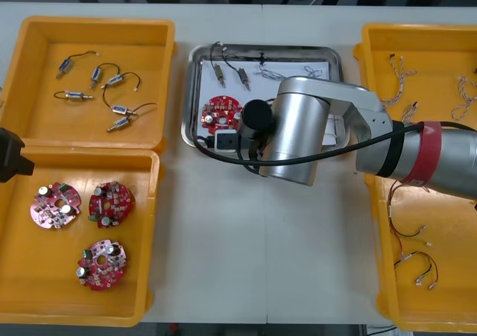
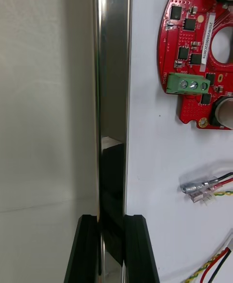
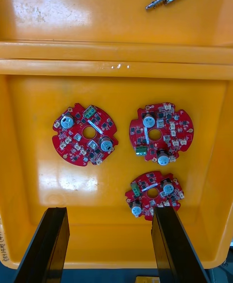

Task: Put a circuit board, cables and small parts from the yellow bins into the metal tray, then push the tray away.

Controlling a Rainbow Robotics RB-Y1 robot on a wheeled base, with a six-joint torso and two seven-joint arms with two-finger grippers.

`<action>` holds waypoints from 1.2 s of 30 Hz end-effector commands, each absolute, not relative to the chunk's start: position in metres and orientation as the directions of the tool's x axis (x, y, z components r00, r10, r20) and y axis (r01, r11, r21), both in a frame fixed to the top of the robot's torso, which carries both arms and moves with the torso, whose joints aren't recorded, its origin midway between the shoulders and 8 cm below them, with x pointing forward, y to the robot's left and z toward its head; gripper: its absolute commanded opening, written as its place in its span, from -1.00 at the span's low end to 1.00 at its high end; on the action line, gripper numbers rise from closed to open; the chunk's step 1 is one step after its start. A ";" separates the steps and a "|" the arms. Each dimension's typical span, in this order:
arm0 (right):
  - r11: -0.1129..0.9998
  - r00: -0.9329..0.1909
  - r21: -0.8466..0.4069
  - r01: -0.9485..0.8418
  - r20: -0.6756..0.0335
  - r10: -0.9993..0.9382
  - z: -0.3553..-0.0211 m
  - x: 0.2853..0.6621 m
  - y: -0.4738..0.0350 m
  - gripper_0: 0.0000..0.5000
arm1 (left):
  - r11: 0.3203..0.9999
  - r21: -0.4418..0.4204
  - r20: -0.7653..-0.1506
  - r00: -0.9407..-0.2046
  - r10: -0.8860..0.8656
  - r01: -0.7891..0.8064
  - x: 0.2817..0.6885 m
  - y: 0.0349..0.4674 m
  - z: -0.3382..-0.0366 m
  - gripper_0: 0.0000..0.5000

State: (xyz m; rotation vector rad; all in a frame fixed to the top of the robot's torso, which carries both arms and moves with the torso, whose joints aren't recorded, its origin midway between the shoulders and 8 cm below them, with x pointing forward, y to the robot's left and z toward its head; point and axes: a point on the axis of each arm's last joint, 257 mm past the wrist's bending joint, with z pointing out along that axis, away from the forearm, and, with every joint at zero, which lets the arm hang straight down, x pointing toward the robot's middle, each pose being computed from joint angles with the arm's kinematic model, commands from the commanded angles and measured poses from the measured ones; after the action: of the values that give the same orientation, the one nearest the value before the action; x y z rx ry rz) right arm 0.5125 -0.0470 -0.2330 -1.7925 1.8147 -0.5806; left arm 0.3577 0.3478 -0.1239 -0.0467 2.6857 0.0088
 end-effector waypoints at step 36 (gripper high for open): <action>0.037 0.061 -0.765 -0.643 -0.099 -0.993 -0.152 0.600 -0.037 -1.00 | 1.000 0.014 -0.463 -0.886 -0.003 -0.011 0.356 0.349 -0.119 1.00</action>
State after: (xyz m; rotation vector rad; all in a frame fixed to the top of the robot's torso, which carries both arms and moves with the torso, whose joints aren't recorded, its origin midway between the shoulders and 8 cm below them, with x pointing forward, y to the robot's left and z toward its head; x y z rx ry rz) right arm 0.5858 -0.0631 -0.1970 -1.6898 1.7480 -0.6630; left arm 0.3577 0.3478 -0.1239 -0.0465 2.6856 0.0088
